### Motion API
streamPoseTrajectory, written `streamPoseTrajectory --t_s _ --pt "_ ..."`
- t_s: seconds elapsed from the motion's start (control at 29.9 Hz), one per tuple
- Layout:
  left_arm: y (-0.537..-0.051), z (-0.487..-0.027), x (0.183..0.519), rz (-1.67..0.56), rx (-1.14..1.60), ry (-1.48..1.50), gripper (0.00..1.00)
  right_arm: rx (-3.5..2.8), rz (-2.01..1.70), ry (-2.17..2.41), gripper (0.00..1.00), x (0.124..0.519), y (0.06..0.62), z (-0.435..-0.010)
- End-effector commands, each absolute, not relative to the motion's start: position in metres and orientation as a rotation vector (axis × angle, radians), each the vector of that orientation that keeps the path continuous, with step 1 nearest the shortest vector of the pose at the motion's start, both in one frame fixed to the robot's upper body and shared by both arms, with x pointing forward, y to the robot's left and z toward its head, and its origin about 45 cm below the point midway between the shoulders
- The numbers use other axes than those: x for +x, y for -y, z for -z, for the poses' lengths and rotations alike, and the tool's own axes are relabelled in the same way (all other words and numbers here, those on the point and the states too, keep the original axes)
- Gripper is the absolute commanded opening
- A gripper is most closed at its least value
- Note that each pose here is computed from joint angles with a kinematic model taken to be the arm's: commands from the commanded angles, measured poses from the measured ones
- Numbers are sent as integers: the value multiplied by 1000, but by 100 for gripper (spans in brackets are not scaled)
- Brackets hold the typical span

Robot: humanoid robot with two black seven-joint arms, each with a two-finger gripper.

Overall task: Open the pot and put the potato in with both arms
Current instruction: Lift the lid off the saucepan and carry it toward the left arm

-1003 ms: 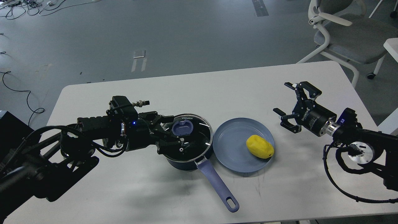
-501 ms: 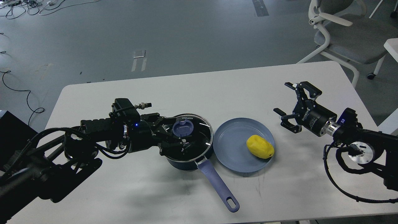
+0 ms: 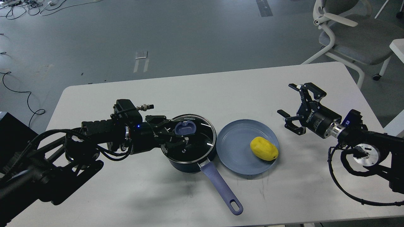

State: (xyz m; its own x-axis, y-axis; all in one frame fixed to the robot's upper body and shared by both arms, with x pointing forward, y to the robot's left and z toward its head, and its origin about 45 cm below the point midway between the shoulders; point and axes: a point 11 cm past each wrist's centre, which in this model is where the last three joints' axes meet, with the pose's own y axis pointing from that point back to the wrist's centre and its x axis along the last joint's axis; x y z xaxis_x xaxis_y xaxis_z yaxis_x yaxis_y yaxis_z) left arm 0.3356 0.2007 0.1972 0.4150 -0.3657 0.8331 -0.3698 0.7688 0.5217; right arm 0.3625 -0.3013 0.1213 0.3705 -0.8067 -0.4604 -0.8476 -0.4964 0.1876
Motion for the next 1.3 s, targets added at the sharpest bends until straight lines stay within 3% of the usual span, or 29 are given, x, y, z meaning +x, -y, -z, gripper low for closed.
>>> streamPoseTrajectory --t_s 0.0,0.3,0.7,0.9,1.27 --pt "-199 -200 335 1 729 1187 42 -2533 -777 -1530 100 363 301 -122" --pt "-222 -227 343 -19 768 1251 44 -2533 -779 -1531 100 362 301 -121" --pt "-331 -255 346 -241 911 1110 44 -2537 -764 -1529 100 366 301 -125" --pt "-384 -231 334 -294 1026 1083 45 -2535 -772 -1532 100 364 302 -123" --pt "-414 -183 307 -340 1071 966 46 -2555 -766 -1525 100 363 301 -122"
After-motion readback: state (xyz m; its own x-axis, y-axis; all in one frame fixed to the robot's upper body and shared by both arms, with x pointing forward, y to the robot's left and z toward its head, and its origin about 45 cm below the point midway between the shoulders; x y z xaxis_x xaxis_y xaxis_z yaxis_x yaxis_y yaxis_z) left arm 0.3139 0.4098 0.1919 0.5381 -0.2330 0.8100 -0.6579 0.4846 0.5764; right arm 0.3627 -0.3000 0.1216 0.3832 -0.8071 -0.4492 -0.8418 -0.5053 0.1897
